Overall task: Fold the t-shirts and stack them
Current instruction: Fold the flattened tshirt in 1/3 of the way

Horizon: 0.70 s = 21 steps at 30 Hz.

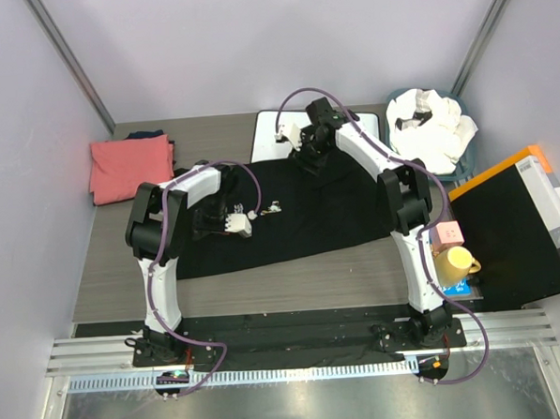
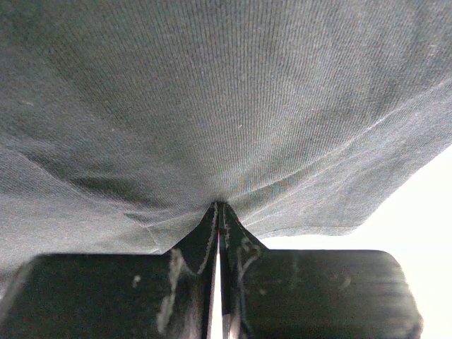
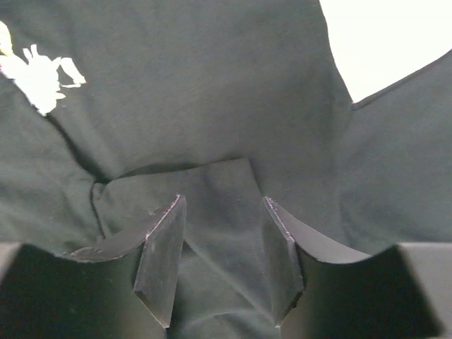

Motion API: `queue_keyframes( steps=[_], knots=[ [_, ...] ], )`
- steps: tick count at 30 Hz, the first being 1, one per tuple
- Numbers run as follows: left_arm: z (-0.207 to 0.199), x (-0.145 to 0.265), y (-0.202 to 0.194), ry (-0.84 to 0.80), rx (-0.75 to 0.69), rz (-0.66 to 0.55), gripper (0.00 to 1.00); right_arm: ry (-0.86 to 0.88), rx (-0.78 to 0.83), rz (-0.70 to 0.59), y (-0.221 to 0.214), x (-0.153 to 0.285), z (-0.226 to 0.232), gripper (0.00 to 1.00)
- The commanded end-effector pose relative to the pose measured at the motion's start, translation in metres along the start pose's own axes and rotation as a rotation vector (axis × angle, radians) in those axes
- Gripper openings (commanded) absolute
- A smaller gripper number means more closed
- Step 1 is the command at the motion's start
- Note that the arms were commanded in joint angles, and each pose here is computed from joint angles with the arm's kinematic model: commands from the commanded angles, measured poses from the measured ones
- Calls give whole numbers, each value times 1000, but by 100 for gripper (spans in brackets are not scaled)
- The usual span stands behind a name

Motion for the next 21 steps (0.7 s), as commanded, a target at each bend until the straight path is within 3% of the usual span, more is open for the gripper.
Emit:
queue_keyframes(
  steps=[1,14,17,21],
  knots=[
    [11,-10,11,17,-26,-63,0,43,1,-24,6,2,4,53],
    [10,-10,11,13,-27,-70,0,0,-8,17,-8,-35,-11,53],
    [10,-10,11,10,-24,-74,0,-5,-15,5,-5,-36,-13,42],
    [10,-11,9,8,-21,-74,0,-12,-5,-18,2,-29,-14,8]
  ],
)
Point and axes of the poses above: each gripper's point midway between its finger pads, its own x axis back along the fingers, its own z axis along the line the jaws close on, y = z × x, the point moved 9 cm from there along x, back along the fingers, and after that the axes turned 8 degrees about -x, right-handed, at the moved point
